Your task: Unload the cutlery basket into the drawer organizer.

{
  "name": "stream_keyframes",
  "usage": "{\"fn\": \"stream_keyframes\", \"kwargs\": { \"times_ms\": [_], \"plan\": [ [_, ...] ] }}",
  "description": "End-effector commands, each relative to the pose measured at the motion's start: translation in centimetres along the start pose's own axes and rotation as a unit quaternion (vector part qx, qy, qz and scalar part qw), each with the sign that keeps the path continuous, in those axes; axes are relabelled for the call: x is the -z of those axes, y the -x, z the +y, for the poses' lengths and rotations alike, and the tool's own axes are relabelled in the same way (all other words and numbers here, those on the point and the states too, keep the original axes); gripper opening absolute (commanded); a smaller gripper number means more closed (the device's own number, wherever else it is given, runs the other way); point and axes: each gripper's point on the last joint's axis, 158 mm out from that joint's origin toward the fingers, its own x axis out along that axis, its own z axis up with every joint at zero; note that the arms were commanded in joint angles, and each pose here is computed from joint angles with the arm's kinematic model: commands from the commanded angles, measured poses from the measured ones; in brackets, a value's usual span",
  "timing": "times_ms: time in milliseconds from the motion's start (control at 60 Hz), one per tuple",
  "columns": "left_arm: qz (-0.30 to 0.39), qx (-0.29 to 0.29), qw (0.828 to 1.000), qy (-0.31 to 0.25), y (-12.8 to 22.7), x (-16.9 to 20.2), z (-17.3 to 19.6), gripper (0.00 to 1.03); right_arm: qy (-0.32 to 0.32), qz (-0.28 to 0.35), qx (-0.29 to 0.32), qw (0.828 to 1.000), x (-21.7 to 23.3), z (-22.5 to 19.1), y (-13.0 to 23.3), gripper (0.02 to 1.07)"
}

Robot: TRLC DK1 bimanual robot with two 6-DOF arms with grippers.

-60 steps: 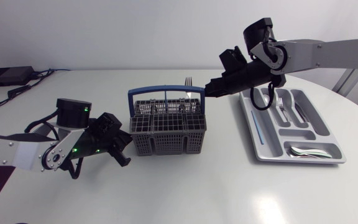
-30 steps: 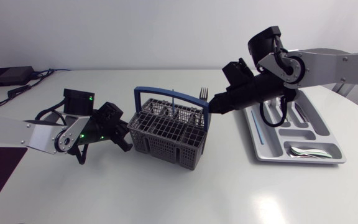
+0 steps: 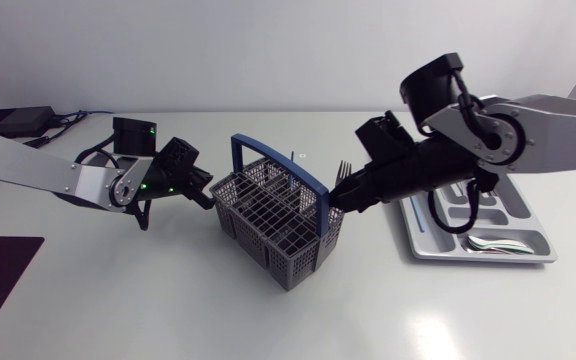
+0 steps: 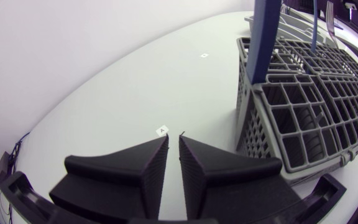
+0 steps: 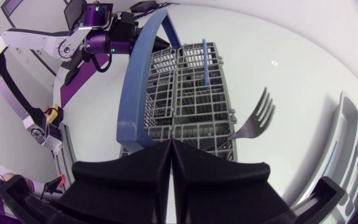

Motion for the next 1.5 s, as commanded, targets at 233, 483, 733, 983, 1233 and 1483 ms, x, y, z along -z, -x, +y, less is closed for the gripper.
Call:
{"fn": "stream_keyframes", "kwargs": {
  "times_ms": [233, 483, 733, 983, 1233, 1483],
  "plan": [
    [-0.029, -0.017, 0.999, 0.008, 5.2, -1.0, 0.8, 0.17, -0.026, -0.045, 0.066, 0.996, 0.9, -5.3, 4.7, 0.51],
    [-0.038, 0.000, 0.999, -0.016, 8.7, -1.0, -2.5, 0.17, -0.031, -0.041, 0.071, 0.996, 2.2, -7.4, 2.2, 0.51],
    [-0.018, 0.037, 0.999, -0.030, 8.6, 0.4, -5.9, 0.17, -0.034, -0.030, 0.080, 0.996, 3.2, -9.3, -0.7, 0.42],
    [0.014, 0.051, 0.998, -0.042, 5.8, 2.1, -7.1, 0.17, -0.039, -0.021, 0.084, 0.995, 3.2, -9.2, -2.4, 0.38],
    [0.014, 0.052, 0.997, -0.060, 2.1, 0.4, -8.1, 0.17, -0.033, 0.001, 0.059, 0.998, 4.7, -6.2, -3.7, 0.38],
    [0.009, 0.039, 0.997, -0.064, -0.1, -1.2, -7.2, 0.17, -0.017, 0.010, 0.052, 0.998, 5.3, -3.6, -3.4, 0.38]
  ]
}}
